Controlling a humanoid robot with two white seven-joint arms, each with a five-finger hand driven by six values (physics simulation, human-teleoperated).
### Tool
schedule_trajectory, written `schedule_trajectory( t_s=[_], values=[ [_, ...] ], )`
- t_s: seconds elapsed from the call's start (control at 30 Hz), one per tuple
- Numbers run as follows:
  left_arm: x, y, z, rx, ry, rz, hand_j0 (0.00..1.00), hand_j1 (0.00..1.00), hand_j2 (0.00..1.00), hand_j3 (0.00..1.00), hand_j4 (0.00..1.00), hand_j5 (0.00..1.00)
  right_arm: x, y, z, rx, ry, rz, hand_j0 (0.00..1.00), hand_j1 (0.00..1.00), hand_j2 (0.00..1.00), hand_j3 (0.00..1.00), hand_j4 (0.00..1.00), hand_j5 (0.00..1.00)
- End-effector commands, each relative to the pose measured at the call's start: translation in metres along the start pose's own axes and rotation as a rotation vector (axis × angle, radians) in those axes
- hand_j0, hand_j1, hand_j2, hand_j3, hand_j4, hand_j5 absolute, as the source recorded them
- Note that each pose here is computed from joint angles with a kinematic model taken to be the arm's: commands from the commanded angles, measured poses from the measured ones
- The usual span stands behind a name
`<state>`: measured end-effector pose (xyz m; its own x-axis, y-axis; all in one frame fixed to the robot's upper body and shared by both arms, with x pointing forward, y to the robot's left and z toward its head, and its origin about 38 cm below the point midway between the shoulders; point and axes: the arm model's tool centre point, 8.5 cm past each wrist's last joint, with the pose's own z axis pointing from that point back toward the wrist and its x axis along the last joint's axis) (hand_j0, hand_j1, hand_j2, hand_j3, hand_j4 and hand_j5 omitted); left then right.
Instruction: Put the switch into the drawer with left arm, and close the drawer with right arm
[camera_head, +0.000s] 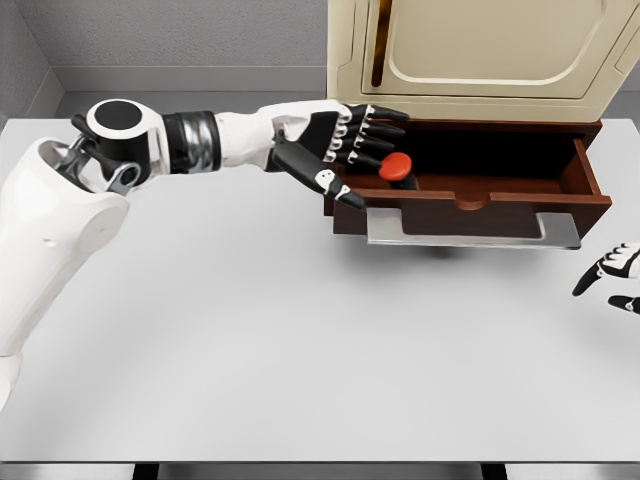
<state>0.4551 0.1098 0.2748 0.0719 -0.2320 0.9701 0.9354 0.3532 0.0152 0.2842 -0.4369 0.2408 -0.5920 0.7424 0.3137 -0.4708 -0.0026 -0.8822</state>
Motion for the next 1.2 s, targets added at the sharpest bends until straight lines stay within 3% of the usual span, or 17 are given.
schedule_trajectory(
  t_s=[0.0,0.1,0.23,0.37,0.47,0.6,0.7,0.87,1.0,1.07,1.17],
  values=[
    [-0.005,0.006,0.009,0.026,0.028,-0.011,1.00,1.00,1.00,1.00,1.00,1.00,0.000,-0.004,0.002,-0.011,0.001,0.001,0.58,0.58,0.58,0.58,0.58,0.58],
    [-0.007,0.012,0.022,0.052,0.046,-0.021,1.00,1.00,1.00,1.00,1.00,1.00,0.000,-0.004,0.002,-0.009,0.002,0.000,0.58,0.58,0.58,0.58,0.58,0.58],
    [0.015,-0.007,0.027,0.020,0.006,-0.100,1.00,1.00,1.00,1.00,1.00,1.00,0.000,-0.004,0.001,0.000,-0.001,0.003,0.57,0.57,0.57,0.57,0.57,0.57],
    [0.030,-0.010,0.046,0.038,-0.029,-0.169,1.00,1.00,1.00,1.00,1.00,1.00,0.000,-0.004,0.001,0.001,-0.001,0.004,0.58,0.58,0.58,0.58,0.58,0.58],
    [0.031,-0.002,0.070,0.080,-0.030,-0.188,1.00,1.00,1.00,1.00,1.00,1.00,0.001,-0.005,0.000,-0.002,-0.004,0.006,0.58,0.58,0.58,0.58,0.58,0.58],
    [0.026,0.018,0.120,0.196,-0.067,-0.215,1.00,1.00,1.00,1.00,1.00,1.00,0.003,0.001,-0.010,0.018,-0.028,-0.006,0.57,0.57,0.57,0.57,0.57,0.57],
    [0.010,0.027,0.162,0.275,-0.085,-0.235,1.00,1.00,1.00,1.00,1.00,1.00,0.003,-0.006,-0.010,0.039,-0.028,0.019,0.57,0.57,0.57,0.57,0.57,0.57],
    [-0.053,0.031,0.233,0.473,-0.206,-0.185,1.00,1.00,1.00,1.00,1.00,1.00,0.004,-0.008,-0.014,0.048,-0.037,0.026,0.57,0.57,0.57,0.57,0.57,0.57],
    [-0.113,0.030,0.247,0.577,-0.328,-0.147,1.00,1.00,1.00,1.00,1.00,1.00,0.005,-0.010,-0.016,0.061,-0.041,0.036,0.56,0.56,0.56,0.56,0.56,0.56],
    [-0.127,0.035,0.255,0.615,-0.337,-0.140,1.00,1.00,1.00,1.00,1.00,1.00,0.005,-0.016,-0.016,0.052,-0.041,0.050,0.56,0.56,0.56,0.56,0.56,0.56],
    [-0.135,0.038,0.258,0.629,-0.325,-0.122,1.00,1.00,1.00,1.00,1.00,1.00,0.006,-0.014,-0.021,0.062,-0.055,0.048,0.57,0.57,0.57,0.57,0.57,0.57]
  ],
)
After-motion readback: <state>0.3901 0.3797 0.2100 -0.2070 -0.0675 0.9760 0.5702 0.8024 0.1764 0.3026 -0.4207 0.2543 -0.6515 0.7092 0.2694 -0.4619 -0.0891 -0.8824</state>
